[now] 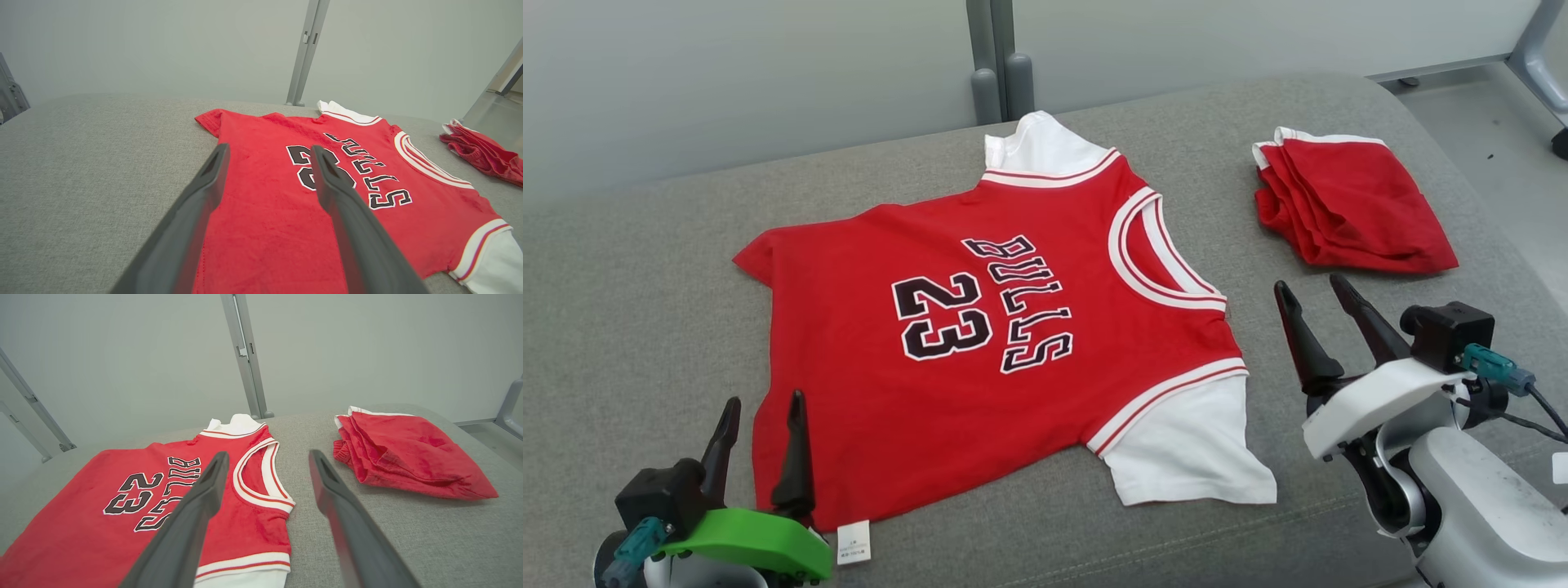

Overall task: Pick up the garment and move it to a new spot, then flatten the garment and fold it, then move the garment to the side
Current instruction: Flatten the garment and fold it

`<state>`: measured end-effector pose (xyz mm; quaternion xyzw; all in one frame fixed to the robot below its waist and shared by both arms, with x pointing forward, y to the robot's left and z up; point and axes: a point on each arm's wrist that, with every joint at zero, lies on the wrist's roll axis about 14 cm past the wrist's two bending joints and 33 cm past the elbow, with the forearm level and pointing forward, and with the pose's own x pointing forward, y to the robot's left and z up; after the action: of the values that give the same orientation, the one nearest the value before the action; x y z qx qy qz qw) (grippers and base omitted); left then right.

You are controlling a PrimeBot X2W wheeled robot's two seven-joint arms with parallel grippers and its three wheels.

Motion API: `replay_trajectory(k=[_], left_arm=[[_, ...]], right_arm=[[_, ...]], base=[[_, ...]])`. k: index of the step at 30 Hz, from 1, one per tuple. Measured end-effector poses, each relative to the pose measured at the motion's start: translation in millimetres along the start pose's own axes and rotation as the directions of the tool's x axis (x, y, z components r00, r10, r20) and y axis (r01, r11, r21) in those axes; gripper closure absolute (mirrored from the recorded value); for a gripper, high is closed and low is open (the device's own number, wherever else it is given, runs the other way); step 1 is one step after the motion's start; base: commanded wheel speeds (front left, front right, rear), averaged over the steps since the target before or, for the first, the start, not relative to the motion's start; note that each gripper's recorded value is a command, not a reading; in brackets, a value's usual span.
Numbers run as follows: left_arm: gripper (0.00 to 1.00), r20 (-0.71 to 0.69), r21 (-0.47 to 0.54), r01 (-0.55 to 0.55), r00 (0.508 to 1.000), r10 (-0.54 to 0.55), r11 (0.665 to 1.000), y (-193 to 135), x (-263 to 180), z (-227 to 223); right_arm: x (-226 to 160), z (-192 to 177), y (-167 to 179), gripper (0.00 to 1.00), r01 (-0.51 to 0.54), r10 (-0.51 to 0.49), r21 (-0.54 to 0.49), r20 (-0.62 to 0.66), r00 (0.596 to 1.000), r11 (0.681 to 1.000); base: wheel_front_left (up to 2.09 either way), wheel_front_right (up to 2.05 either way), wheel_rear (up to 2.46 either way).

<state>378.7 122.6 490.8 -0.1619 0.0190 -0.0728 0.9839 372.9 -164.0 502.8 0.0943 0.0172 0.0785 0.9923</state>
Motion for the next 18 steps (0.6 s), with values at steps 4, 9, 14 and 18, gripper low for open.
replay_trajectory(k=[4, 9, 14, 18], left_arm=[[0.00, 0.017, -0.001, -0.022, 1.000, 0.022, 1.000, 2, -3, 3], [0.00, 0.026, 0.001, -0.033, 0.999, 0.033, 0.999, 1, -5, 4], [0.00, 0.039, 0.008, -0.038, 0.999, 0.037, 0.999, -1, -6, 6], [0.00, 0.044, 0.009, -0.039, 0.998, 0.039, 0.999, -3, -7, 6]], right_arm=[[4, 12, 7, 0.00, -0.003, 0.003, 0.007, 0.047, 0.999, 1.000], [5, 16, 14, 0.00, -0.004, 0.004, 0.007, 0.069, 0.998, 1.000], [6, 17, 21, 0.00, -0.012, 0.011, 0.016, 0.078, 0.997, 1.000], [7, 16, 25, 0.00, -0.014, 0.013, 0.022, 0.081, 0.997, 1.000]], base=[[0.00, 0.00, 0.00], [0.00, 0.00, 0.00], [0.00, 0.00, 0.00], [0.00, 0.00, 0.00]])
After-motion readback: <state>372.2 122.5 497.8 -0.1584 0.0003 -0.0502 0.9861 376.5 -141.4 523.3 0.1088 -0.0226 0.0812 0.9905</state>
